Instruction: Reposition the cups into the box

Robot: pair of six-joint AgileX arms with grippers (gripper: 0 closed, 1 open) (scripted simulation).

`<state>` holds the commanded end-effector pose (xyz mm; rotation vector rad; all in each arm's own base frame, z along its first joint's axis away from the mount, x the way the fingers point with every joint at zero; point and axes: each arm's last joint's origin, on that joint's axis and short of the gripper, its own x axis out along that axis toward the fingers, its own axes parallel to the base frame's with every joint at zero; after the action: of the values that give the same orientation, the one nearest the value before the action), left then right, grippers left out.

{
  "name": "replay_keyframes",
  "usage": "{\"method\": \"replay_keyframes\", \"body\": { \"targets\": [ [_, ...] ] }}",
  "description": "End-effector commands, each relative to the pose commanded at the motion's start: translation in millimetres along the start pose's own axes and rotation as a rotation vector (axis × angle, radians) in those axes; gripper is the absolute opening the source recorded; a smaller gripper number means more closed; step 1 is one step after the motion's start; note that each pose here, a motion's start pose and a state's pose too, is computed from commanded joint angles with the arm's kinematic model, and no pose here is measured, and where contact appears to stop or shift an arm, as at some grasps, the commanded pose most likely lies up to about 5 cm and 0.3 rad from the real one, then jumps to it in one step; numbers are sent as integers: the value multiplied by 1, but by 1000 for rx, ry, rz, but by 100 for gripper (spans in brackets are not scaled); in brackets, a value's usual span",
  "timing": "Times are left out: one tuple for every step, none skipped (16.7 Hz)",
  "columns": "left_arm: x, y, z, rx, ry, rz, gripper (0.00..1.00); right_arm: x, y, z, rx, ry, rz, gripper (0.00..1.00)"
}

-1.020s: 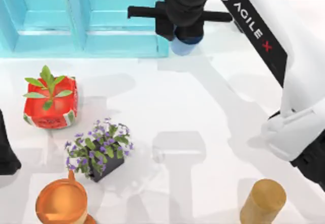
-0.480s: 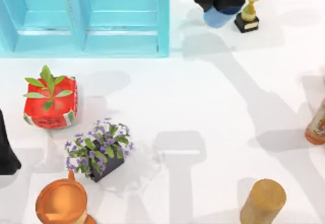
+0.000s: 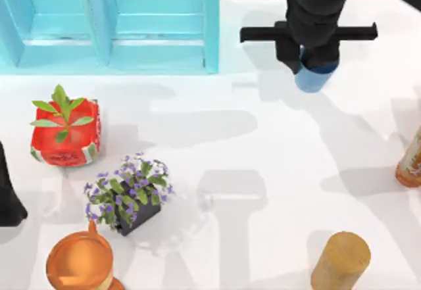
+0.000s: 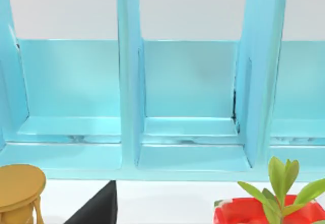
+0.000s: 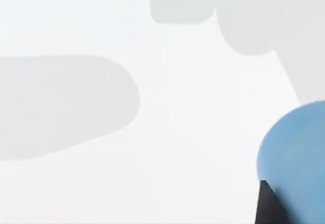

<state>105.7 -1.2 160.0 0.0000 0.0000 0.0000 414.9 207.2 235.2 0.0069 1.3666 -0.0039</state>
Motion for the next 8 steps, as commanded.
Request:
{"method": "replay_keyframes", "body": {
  "targets": [
    [0,0,0,0,0,0,100,1,0,0,0,4,-3,0],
    [0,0,0,0,0,0,100,1,0,0,0,4,-3,0],
    [0,0,0,0,0,0,100,1,0,0,0,4,-3,0],
    [0,0,0,0,0,0,100,1,0,0,0,4,-3,0],
    [0,0,0,0,0,0,100,3,2,-2,-5,9,-3,0],
    [0,0,0,0,0,0,100,3,1,-1,-5,9,-3,0],
    [0,0,0,0,0,0,100,1,-4,0,-6,10,-6,0],
    [0,0,0,0,0,0,100,-1,-15,2,-6,15,-11,0]
  ]
}}
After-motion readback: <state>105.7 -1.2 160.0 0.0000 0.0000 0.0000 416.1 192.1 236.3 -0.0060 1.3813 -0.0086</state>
